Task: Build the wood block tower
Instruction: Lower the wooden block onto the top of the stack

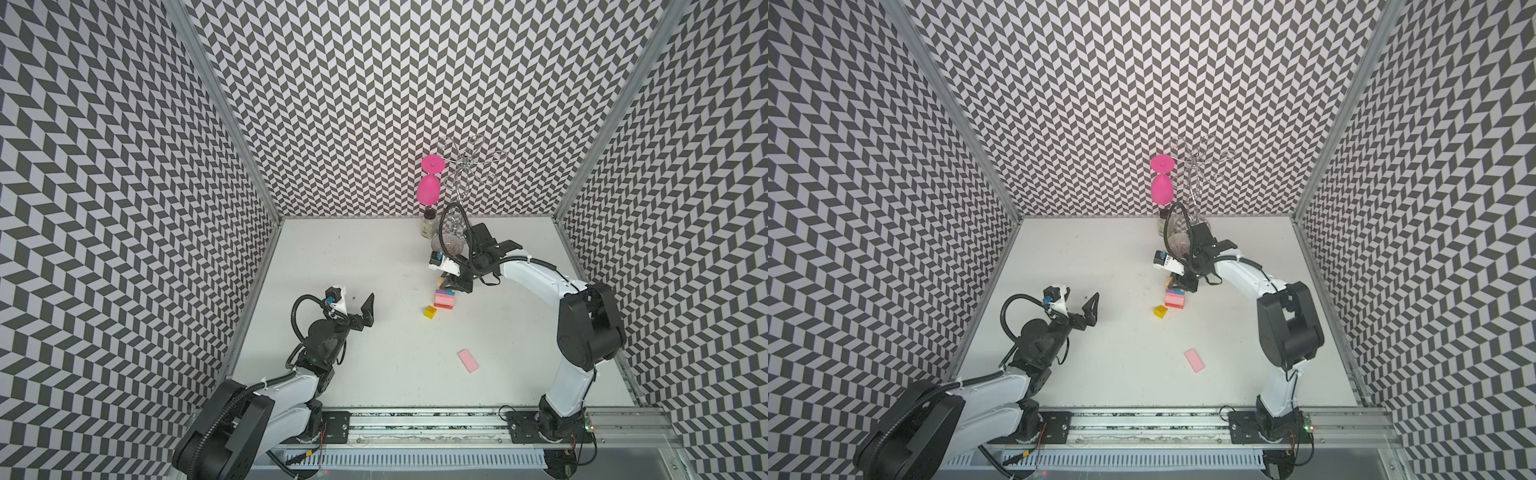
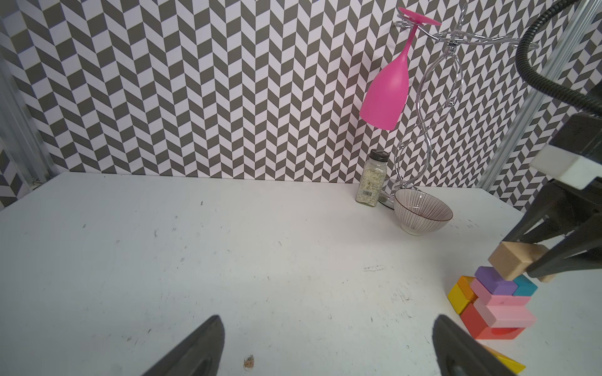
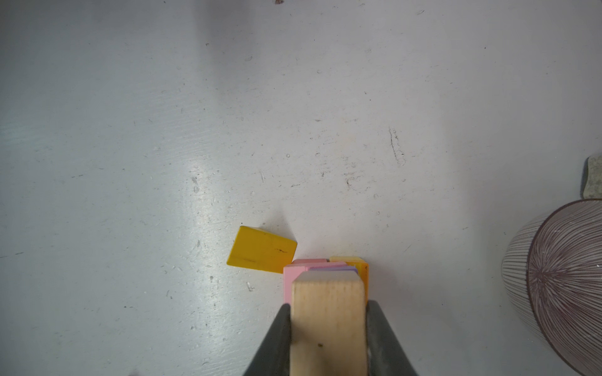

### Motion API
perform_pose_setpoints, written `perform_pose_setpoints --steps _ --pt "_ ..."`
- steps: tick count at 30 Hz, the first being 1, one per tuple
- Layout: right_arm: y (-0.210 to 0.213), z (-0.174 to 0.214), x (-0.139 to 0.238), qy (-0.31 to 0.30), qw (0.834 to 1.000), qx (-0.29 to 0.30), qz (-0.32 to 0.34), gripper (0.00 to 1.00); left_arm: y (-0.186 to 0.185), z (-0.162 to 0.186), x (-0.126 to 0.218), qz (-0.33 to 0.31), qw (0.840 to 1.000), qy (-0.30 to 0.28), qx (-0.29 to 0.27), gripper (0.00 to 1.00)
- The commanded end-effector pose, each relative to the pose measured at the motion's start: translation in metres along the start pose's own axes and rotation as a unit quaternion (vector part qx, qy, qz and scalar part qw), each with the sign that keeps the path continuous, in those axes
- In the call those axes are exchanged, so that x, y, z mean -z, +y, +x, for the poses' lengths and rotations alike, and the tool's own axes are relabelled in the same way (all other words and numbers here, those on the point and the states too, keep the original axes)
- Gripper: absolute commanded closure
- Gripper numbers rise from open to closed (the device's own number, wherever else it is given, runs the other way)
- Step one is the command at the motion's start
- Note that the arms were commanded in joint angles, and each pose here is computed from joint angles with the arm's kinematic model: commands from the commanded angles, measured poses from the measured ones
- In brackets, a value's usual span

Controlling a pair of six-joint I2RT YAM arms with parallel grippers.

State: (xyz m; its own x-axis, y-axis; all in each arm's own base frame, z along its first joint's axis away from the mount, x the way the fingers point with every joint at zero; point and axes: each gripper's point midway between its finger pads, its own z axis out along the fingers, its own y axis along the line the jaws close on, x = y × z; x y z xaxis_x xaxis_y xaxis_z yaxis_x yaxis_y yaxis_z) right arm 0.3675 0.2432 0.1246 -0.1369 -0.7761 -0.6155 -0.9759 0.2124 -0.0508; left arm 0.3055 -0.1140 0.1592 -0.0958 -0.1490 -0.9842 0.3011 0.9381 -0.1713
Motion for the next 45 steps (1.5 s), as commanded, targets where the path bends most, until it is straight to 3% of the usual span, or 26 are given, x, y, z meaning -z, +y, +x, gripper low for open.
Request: perform_pose_setpoints --steps 1,45 --pt "-0.008 -0.009 0.002 -0.018 1.000 0.013 0.001 1.00 -0.006 -0.011 0.000 0.009 1.000 -0.019 -0.001 0.00" --pt "-0.013 0.001 -0.006 -0.005 1.000 0.003 0.000 1.00 -0.008 -0.010 0.000 0.013 1.000 -0.019 -0.004 0.00"
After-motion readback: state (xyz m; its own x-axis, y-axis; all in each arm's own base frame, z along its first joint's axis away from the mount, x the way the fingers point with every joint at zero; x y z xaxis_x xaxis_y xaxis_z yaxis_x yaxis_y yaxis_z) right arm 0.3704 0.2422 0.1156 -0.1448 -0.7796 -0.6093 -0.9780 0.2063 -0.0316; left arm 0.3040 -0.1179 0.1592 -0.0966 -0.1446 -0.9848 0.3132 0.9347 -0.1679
